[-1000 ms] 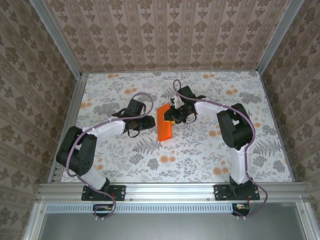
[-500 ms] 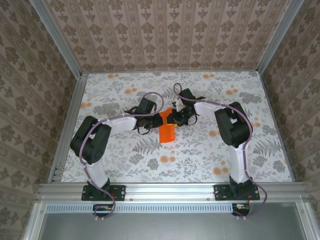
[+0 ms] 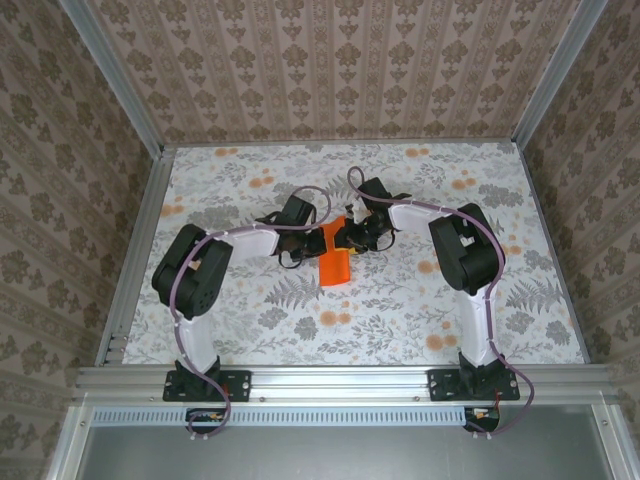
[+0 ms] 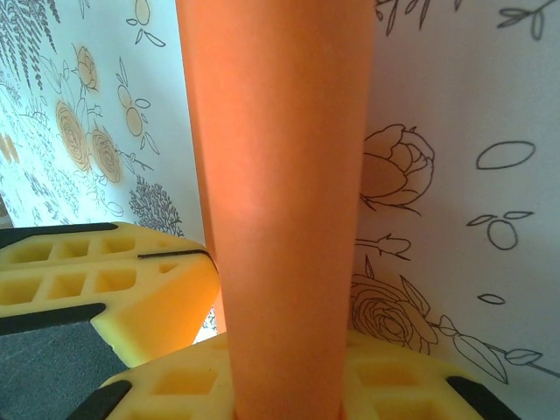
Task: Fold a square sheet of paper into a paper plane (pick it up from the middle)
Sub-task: Hold the square sheet of paper at the center of the table.
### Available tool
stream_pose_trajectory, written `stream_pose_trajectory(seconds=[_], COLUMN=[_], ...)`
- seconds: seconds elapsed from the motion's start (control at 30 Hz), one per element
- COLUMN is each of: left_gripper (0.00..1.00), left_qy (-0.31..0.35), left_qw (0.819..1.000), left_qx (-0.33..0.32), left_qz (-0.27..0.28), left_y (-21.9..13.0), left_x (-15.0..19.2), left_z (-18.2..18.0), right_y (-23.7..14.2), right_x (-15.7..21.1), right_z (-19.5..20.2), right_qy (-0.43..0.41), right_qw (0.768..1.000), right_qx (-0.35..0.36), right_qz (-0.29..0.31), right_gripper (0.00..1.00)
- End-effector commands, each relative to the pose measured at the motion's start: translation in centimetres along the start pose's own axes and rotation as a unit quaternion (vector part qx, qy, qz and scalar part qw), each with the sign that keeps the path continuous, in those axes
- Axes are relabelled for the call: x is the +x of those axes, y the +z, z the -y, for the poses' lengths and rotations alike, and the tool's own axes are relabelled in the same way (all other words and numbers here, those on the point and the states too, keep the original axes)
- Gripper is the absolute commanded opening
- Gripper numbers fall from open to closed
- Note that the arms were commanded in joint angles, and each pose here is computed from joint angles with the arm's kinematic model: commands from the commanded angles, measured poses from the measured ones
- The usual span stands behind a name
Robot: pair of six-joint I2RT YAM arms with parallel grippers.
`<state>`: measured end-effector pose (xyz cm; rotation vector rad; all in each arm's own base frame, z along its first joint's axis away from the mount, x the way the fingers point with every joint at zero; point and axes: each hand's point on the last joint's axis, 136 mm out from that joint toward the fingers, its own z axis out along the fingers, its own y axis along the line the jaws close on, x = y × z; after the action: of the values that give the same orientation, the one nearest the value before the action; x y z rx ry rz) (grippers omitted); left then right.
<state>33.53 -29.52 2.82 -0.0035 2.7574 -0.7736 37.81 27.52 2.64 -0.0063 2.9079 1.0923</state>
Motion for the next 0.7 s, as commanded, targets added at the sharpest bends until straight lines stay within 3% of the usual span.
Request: stream_pose_trajectory(seconds=[0.0, 0.37, 0.67], left_gripper=[0.0, 0.0, 0.0], left_qy=[-0.012, -0.017, -0.017], left_qw=[0.999, 0.998, 0.998], left_qx=[-0.031, -0.04, -0.029], left_qz=[-0.03, -0.05, -0.051], left_y=[0.8, 1.4, 1.5], left_x=[1.1, 1.7, 1.4], left_z=[-1.0, -1.5, -0.7], right_y=[-0.5, -3.9, -3.0], right_x=[0.3, 0.5, 1.4], right_z=[0.3, -0.1, 0.9], right_qy=[0.015, -0.004, -0.025], right_qw=[1.0, 0.998, 0.995], right_qx=[0.01, 0.055, 0.1], right_qz=[-0.004, 0.03, 0.007], right_gripper=[0.26, 0.51, 0.56])
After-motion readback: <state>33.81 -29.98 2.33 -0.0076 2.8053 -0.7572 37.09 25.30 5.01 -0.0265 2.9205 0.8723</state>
